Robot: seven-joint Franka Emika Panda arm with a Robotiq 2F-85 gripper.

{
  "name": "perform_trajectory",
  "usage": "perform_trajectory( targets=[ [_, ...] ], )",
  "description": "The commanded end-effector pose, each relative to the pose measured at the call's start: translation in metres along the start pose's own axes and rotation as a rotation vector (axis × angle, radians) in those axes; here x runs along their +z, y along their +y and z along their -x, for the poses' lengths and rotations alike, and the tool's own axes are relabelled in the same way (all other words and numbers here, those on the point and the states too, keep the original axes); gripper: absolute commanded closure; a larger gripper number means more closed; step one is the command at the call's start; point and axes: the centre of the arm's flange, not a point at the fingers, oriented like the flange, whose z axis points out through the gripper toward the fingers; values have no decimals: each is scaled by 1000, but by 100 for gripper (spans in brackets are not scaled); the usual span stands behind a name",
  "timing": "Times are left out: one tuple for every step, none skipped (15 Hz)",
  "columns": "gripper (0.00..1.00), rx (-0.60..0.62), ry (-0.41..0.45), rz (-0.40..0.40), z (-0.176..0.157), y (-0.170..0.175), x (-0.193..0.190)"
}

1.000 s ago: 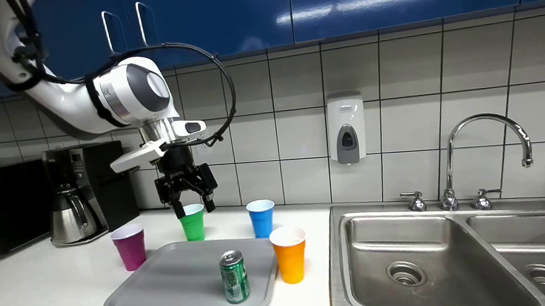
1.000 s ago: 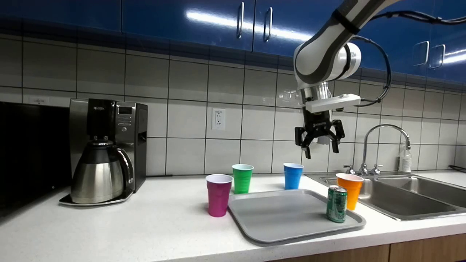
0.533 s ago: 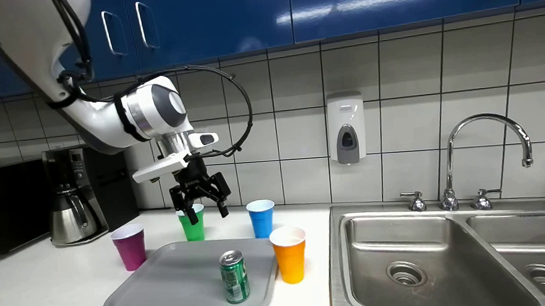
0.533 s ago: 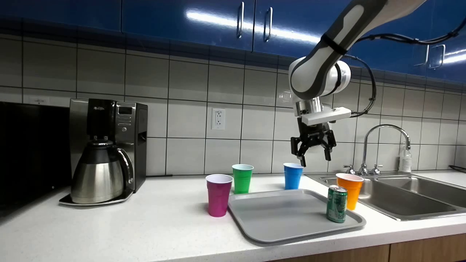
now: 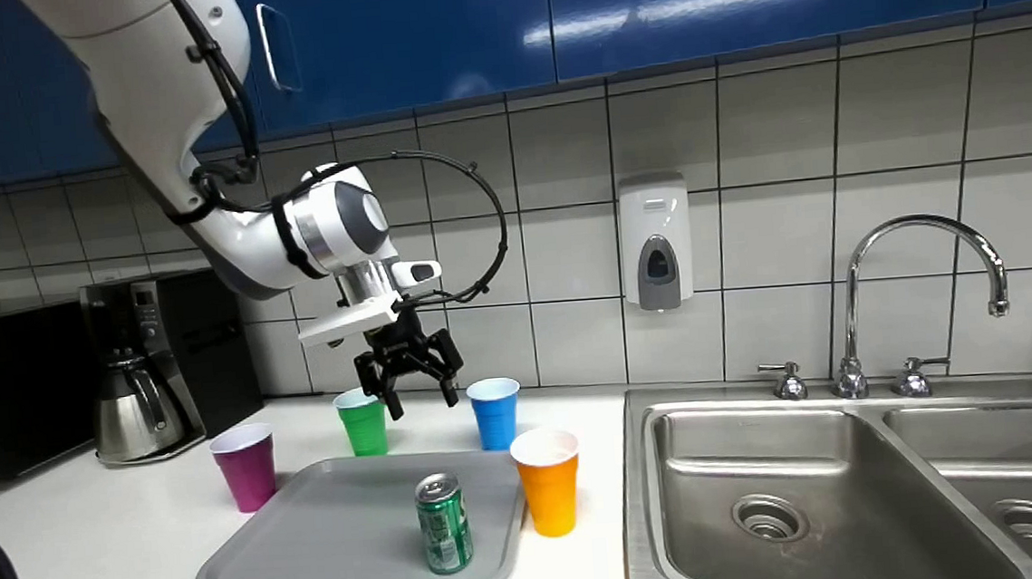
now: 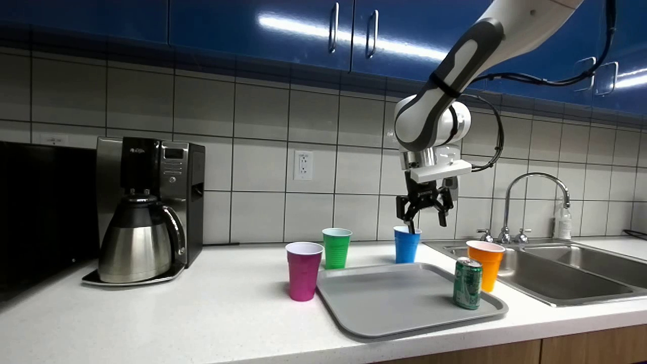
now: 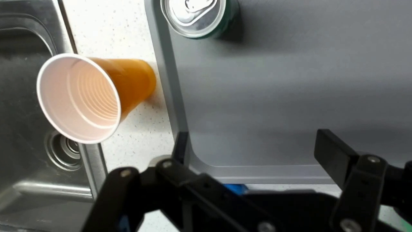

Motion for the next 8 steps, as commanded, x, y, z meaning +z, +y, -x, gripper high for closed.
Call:
perform_trajectory(
  targets=[
    [0, -23, 15, 1, -39, 0, 7],
    [0, -23, 16, 0, -46, 0, 9],
    [0, -22, 19, -1, -54, -1, 12],
    [0, -21, 19, -1, -61, -2, 14],
    [0, -20, 21, 0, -69, -3, 16],
    [0, -18, 22, 0, -76, -4, 18],
    [0, -17, 24, -1, -82, -5, 20],
    [0, -16, 26, -2, -88, -6, 22]
  ],
)
